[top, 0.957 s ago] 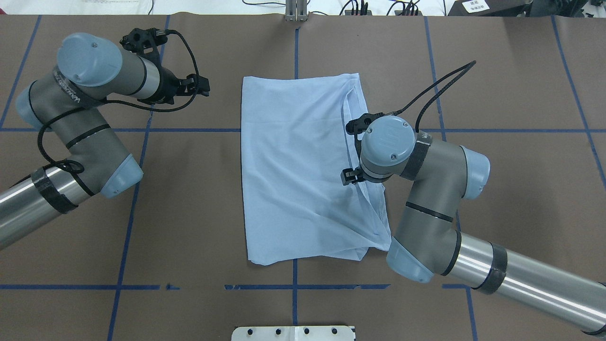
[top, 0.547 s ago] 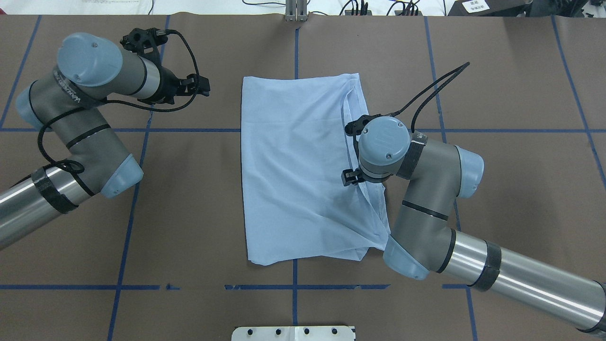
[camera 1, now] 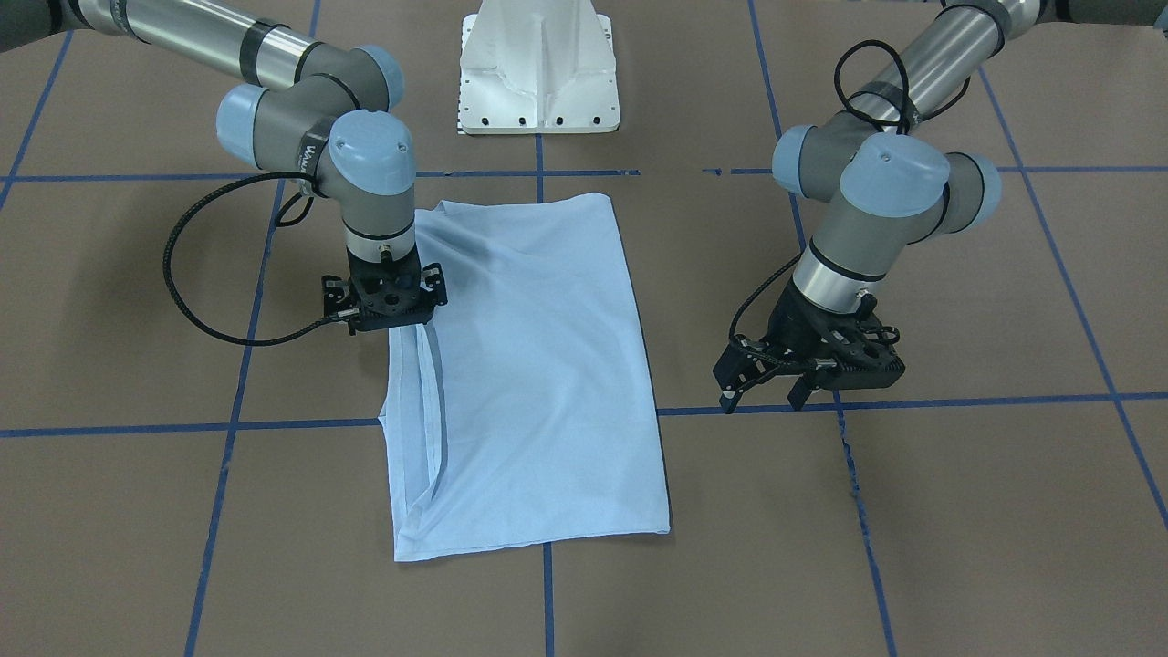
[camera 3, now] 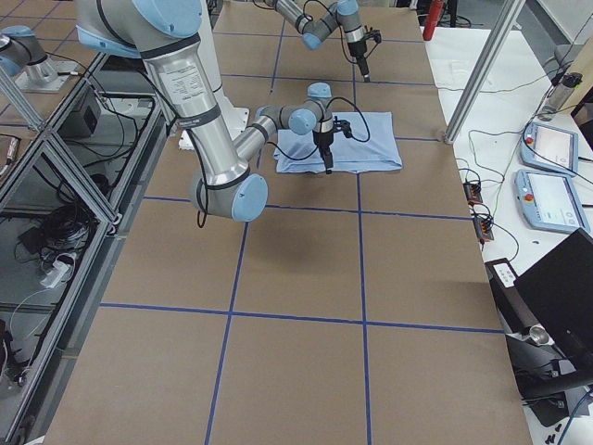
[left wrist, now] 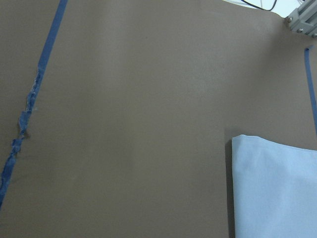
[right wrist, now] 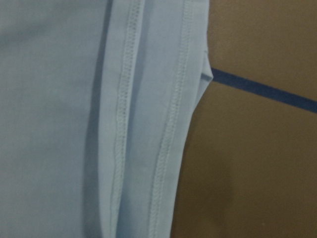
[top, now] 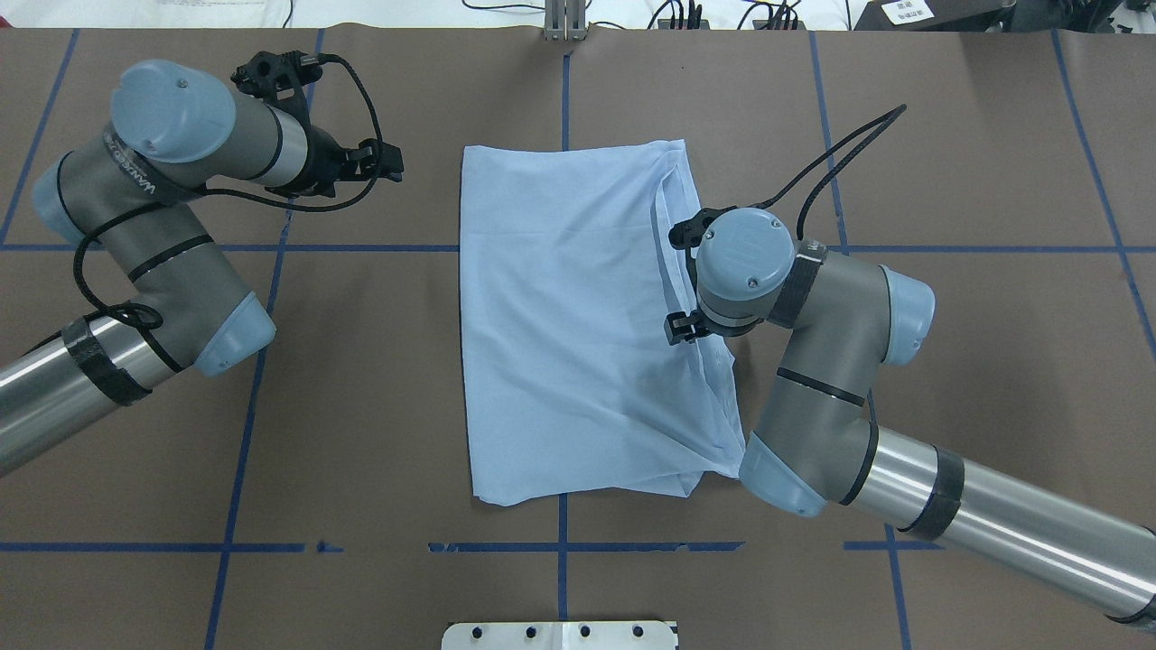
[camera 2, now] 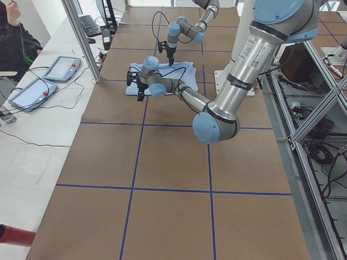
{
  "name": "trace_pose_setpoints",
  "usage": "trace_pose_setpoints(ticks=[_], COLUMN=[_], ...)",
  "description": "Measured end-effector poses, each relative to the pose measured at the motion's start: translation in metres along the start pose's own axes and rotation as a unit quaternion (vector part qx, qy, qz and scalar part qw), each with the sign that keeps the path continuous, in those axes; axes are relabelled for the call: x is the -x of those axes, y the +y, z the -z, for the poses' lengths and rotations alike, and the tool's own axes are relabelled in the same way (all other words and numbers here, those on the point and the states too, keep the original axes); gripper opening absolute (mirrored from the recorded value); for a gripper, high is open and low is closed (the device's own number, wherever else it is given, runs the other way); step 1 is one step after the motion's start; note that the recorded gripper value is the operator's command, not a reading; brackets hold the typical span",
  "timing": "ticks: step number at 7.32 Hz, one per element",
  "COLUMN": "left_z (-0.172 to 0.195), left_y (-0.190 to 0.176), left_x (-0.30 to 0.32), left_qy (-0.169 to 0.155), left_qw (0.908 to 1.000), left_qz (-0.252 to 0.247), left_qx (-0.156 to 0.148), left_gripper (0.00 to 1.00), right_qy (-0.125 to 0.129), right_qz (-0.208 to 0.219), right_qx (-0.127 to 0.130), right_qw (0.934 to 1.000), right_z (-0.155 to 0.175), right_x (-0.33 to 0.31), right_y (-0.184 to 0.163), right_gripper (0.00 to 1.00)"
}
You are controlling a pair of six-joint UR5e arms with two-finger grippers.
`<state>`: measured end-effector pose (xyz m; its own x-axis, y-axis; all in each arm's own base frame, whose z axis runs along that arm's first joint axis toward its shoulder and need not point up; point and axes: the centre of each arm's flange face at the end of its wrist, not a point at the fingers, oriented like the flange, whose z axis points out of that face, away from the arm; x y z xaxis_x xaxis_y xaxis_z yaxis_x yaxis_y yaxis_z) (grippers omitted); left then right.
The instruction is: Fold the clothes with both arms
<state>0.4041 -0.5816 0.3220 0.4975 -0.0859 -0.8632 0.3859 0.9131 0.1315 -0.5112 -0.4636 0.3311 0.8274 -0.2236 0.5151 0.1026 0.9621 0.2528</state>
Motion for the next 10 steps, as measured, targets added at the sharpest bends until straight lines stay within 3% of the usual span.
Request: trace_pose_setpoints(ticks=[3, 4, 6, 8, 10], left_z=[0.001, 0.001, 0.004, 0.016, 0.028], left_y=[0.0, 0.0, 0.006, 0.027, 0.053], left_x=[-0.003, -0.003, -0.006, -0.022, -0.044], left_qy=[0.002, 0.002, 0.012, 0.036, 0.053], left_qw=[1.0, 1.0, 0.9996, 0.9933, 0.9864], left_qz=[0.0, 0.0, 0.012, 0.083, 0.127], left_qx=[0.0, 0.0, 0.021, 0.072, 0.09], left_gripper=[1.0, 1.0, 1.0, 1.0, 1.0], right_qy=[0.012, 0.005, -0.039, -0.077, -0.08], right_qz=[0.017, 0.015, 0.01, 0.011, 0.005], right_qx=[0.008, 0.005, 0.002, -0.002, 0.003], right_qw=[0.9998, 0.9999, 0.9992, 0.9969, 0.9968], right_z=[-0.008, 0.0, 0.033, 0.063, 0.06], right_x=[-0.045, -0.046, -0.03, -0.017, -0.003], right_y=[-0.011, -0.018, -0.036, -0.039, -0.053], right_gripper=[1.0, 1.0, 1.0, 1.0, 1.0])
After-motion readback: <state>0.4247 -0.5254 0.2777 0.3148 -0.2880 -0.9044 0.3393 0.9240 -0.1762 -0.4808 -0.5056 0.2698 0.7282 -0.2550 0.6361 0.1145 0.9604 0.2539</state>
